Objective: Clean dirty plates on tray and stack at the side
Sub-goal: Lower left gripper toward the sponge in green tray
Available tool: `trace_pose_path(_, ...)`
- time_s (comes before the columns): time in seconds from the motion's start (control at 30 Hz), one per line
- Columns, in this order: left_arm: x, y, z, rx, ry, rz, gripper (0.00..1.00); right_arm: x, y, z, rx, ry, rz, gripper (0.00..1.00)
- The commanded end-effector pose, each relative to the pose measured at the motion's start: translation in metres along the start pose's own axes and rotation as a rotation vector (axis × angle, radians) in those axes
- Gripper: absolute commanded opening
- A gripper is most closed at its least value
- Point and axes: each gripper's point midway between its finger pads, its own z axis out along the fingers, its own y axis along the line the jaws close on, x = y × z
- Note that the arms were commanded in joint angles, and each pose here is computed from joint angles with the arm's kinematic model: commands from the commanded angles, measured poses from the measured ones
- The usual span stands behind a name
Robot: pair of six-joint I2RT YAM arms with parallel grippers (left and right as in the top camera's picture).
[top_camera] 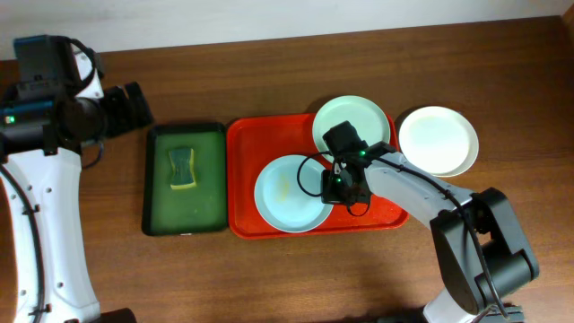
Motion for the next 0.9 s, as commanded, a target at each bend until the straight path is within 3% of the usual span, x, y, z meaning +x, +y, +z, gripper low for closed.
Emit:
trace_pose_path(0.0,0.026,-0.018,0.020,0.078,0.097,0.051,0.99,-0.008,0.004,-0.010,-0.004,-0.038,-0.018,0.04)
trace_pose_path(0.1,0.054,-0.021,0.055,0.079,0.173,0.069,1.00,-0.008,0.004,-0.010,-0.004,-0.037,-0.018,0.04)
trace_pose_path(0.3,0.093,-0.030,0.108,0.047,0.263,0.131,0.79,-0.008,0.005,-0.010,-0.004,-0.037,-0.018,0.04)
trace_pose_path(0.67,0.129,-0.023,0.177,-0.062,0.550,0.160,0.78,-0.008,0.005,-0.010,-0.008,-0.037,-0.018,0.04)
trace_pose_path(0.87,0.125,-0.024,0.190,-0.057,0.528,0.161,0.71,-0.008,0.005,-0.010,-0.007,-0.037,-0.018,0.04)
